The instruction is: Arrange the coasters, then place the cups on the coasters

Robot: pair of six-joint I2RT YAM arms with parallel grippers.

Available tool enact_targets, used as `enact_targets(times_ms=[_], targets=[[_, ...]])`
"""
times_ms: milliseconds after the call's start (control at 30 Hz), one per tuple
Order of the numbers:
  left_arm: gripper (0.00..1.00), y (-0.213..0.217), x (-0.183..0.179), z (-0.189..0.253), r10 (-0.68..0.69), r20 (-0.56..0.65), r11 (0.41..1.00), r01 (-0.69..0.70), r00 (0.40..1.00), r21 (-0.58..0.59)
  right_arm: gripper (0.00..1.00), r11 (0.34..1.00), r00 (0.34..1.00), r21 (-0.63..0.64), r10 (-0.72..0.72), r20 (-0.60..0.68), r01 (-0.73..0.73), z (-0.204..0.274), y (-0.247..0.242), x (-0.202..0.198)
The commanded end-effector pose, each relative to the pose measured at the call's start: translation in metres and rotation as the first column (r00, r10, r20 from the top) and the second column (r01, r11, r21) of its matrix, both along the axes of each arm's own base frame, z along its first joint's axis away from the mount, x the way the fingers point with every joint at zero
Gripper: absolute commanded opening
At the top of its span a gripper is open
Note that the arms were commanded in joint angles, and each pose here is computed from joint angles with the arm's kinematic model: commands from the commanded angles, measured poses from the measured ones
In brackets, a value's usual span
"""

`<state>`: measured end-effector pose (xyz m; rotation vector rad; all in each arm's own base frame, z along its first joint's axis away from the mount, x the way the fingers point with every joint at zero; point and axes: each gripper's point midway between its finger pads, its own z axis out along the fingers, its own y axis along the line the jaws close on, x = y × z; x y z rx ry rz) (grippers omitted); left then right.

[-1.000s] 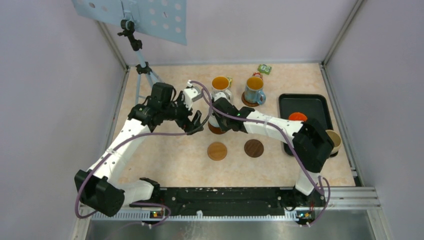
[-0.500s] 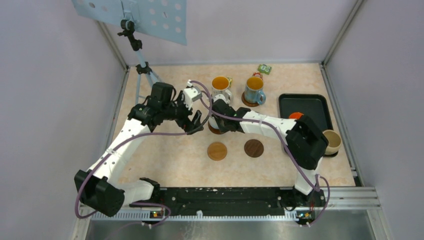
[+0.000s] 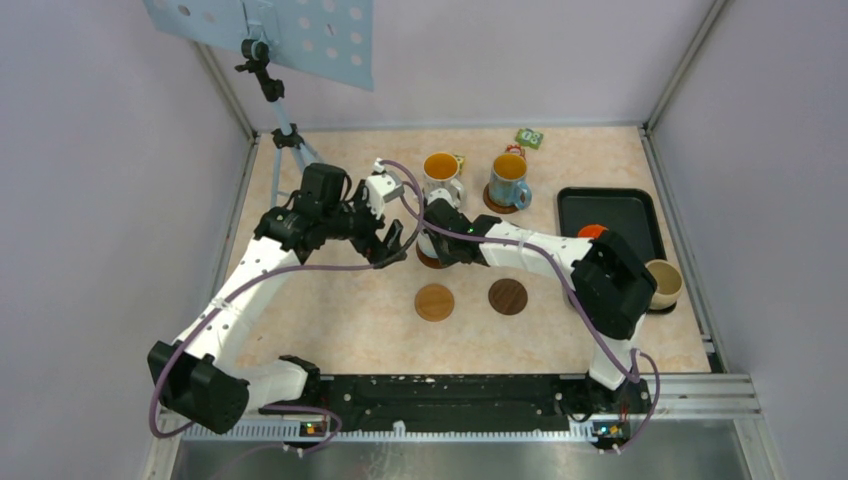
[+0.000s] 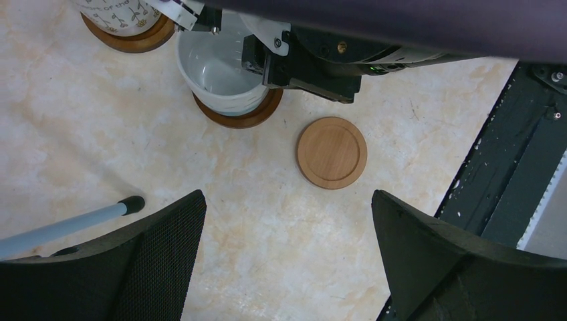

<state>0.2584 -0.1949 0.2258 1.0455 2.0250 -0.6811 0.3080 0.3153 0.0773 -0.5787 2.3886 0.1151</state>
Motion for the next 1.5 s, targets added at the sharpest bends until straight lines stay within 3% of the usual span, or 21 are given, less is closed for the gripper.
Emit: enact_targets(times_ms=[0, 533, 567, 600, 733, 1067, 1333, 1467], targets=[[0.99, 0.0, 0.002, 0.025, -0.004, 0.077, 1.0, 0.006, 0.997, -0.021, 0.0, 0.997, 0.996, 0.071, -0.022, 0.085, 0.016, 0.026, 0.012, 0.011], [0.99, 0.001, 0.002, 0.024, -0.008, 0.072, 1.0, 0.009, 0.997, -0.011, 0.0, 0.997, 0.998, 0.071, -0.001, 0.064, -0.004, 0.019, 0.013, 0.007], [0.99, 0.001, 0.002, 0.023, -0.008, 0.073, 1.0, 0.009, 0.997, -0.011, 0.35, 0.997, 0.998, 0.071, 0.001, 0.065, -0.005, 0.02, 0.013, 0.007], [0.99, 0.001, 0.002, 0.023, -0.007, 0.073, 1.0, 0.007, 0.997, -0.01, 0.45, 0.997, 0.998, 0.071, 0.005, 0.065, -0.01, 0.021, 0.014, 0.007], [0.99, 0.002, 0.002, 0.022, -0.004, 0.07, 1.0, 0.005, 0.998, -0.009, 0.48, 0.997, 0.998, 0.078, 0.009, 0.067, -0.014, 0.025, 0.015, 0.007], [0.99, 0.0, 0.002, 0.023, -0.011, 0.064, 1.0, 0.012, 0.998, -0.01, 0.82, 0.99, 0.994, 0.136, 0.025, 0.111, -0.04, 0.058, 0.013, 0.01], [0.99, -0.005, 0.001, 0.031, -0.047, 0.053, 0.999, 0.048, 0.998, -0.025, 0.86, 0.979, 0.986, 0.188, 0.045, 0.159, -0.075, 0.104, -0.019, 0.034], [0.99, -0.007, 0.002, 0.029, -0.055, 0.033, 0.998, 0.055, 0.998, -0.024, 0.86, 0.942, 0.973, 0.275, 0.151, 0.174, -0.195, 0.132, -0.035, 0.032]])
